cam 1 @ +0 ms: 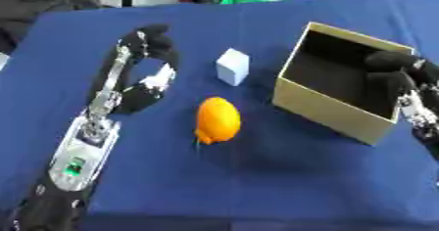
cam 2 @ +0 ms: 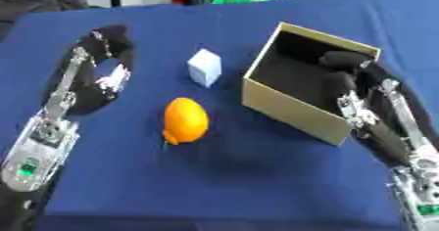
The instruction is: Pick up objects on the table and place them in the box.
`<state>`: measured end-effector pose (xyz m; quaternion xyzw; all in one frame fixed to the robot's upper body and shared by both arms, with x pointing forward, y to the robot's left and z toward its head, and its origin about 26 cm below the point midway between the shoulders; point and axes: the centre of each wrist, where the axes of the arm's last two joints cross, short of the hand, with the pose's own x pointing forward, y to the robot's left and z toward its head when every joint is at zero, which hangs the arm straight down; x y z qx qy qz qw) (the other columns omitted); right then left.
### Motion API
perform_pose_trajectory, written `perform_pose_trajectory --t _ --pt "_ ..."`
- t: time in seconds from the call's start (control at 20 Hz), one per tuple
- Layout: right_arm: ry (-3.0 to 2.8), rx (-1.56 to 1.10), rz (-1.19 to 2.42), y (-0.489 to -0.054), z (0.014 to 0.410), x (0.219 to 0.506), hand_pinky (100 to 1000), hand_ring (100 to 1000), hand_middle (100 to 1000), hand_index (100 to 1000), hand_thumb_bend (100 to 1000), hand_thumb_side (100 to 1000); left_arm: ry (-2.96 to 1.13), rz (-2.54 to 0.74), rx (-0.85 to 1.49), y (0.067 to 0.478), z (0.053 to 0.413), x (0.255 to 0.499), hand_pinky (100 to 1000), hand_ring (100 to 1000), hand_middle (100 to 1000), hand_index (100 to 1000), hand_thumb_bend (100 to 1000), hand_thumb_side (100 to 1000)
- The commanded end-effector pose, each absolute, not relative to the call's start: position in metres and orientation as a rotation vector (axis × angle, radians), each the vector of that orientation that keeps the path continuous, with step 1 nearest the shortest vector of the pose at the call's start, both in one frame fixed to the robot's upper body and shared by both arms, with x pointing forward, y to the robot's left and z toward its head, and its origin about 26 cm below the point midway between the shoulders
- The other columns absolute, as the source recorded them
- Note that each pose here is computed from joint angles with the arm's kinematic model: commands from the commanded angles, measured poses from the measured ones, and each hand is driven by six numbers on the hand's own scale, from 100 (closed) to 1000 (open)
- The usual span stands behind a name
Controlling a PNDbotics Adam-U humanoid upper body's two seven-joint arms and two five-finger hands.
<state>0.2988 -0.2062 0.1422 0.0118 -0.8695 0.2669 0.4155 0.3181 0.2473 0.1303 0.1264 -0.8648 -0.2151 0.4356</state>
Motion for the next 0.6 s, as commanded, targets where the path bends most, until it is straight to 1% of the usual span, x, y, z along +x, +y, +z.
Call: perform_pose_trajectory --t 0.05,0.6 --pt "-2.209 0.026 0.672 -0.2070 0.1487 0.2990 800 889 752 828 100 720 -2.187 -0.551 0.326 0.2466 0.1403 0.3172 666 681 620 836 224 492" --pt "-2.208 0.024 0.669 -0.2075 0.1484 0.2991 800 889 752 828 100 718 -2.184 -0.557 0.331 0.2476 0.1406 0.3172 667 682 621 837 226 490"
